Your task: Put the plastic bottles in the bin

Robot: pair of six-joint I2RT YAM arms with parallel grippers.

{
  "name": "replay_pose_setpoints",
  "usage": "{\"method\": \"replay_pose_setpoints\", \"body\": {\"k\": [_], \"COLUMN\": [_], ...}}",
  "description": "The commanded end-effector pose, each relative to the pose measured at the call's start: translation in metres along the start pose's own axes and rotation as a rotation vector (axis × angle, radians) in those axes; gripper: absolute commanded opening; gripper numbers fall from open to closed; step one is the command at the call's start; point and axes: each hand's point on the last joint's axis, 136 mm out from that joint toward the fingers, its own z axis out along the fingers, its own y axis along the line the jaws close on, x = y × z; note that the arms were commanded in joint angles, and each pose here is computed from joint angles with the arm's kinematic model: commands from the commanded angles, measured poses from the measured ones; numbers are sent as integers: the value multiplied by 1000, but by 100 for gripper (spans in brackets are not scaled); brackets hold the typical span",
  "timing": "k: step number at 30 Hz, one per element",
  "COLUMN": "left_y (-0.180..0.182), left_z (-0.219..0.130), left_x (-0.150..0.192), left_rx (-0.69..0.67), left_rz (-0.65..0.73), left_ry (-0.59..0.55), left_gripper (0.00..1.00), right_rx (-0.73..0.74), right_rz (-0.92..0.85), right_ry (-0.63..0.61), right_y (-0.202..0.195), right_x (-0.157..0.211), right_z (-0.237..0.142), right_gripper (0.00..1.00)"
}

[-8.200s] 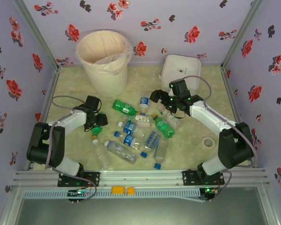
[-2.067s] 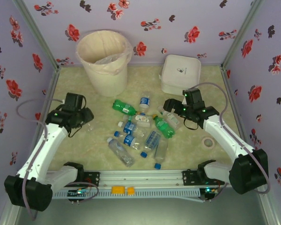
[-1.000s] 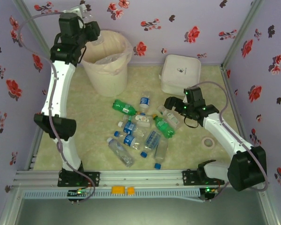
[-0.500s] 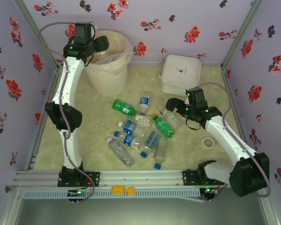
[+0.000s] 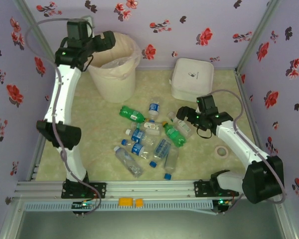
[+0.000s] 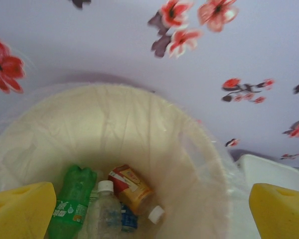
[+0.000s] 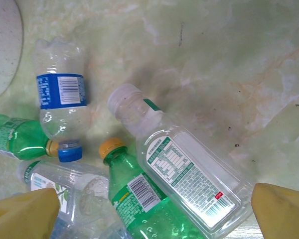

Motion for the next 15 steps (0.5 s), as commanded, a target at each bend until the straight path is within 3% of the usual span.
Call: {"method": "replay_pose_setpoints", "body": {"k": [1,4,8,15], "left_y": [-35,-56,-76,-94], "left_z": [-42,-63,-77,-72], "left_x": [-16,3,55,166], "left_rx": [132,226,302,404], "left_rz": [30,38,36,-201], "left_ry": [-78,-61,-10,109], "left_gripper": [100,100,100,100], "right_rx": [24,39,57,139], "right_rz": [21,22,-1,-208], "right_ry": [1,29,99,185], "right_y": [-2,-5,-10,-20], "right_x": [-5,-1,11,13], "right_z": [2,8,16,19], "right_gripper": [100,100,100,91]}}
